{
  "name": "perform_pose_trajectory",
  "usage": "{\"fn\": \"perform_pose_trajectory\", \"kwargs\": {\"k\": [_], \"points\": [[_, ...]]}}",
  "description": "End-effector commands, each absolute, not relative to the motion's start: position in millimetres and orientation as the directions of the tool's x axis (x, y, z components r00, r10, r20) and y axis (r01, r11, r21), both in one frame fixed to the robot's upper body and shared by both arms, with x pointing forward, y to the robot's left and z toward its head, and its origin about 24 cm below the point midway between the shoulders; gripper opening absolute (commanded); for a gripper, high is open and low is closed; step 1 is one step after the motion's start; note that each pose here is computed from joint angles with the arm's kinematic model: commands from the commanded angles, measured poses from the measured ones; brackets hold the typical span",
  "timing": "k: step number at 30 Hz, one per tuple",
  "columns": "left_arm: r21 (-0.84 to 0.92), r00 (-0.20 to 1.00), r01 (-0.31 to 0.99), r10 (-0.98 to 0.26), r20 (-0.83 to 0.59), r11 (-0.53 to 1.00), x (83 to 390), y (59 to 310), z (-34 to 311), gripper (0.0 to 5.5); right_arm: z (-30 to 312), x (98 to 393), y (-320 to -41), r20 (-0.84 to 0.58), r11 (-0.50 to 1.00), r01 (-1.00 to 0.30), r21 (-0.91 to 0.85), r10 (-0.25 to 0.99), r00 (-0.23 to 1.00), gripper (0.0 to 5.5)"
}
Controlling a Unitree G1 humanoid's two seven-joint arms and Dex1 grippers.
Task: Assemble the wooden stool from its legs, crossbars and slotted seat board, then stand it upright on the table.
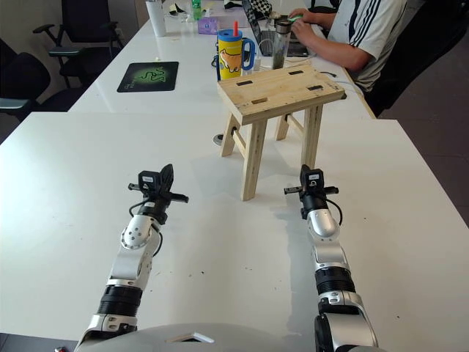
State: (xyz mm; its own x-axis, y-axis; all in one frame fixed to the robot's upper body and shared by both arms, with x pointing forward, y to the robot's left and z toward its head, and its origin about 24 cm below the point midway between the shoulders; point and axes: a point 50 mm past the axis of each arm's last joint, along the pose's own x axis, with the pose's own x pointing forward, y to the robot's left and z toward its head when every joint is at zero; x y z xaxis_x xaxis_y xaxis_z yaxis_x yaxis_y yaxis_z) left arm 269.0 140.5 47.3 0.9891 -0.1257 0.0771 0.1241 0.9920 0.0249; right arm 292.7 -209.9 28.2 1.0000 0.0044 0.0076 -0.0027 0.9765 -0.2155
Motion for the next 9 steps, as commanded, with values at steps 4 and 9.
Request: {"fn": "perform_pose_trajectory", "kwargs": {"k": [4, 9], "points": [[0.036, 0.99, 0.124, -0.126, 0.058, 0.992, 265.2, 151.3, 42.4, 0.01, 17.8, 277.9, -198.2, -0.008, 0.978, -0.032, -0.206, 0.031, 0.999, 0.0], [0.036, 0.99, 0.136, -0.137, 0.041, 0.99, 267.2, 170.5, 45.5, 0.01, 18.0, 274.4, -177.2, 0.017, 0.986, -0.033, -0.164, 0.036, 0.999, 0.0]]}}
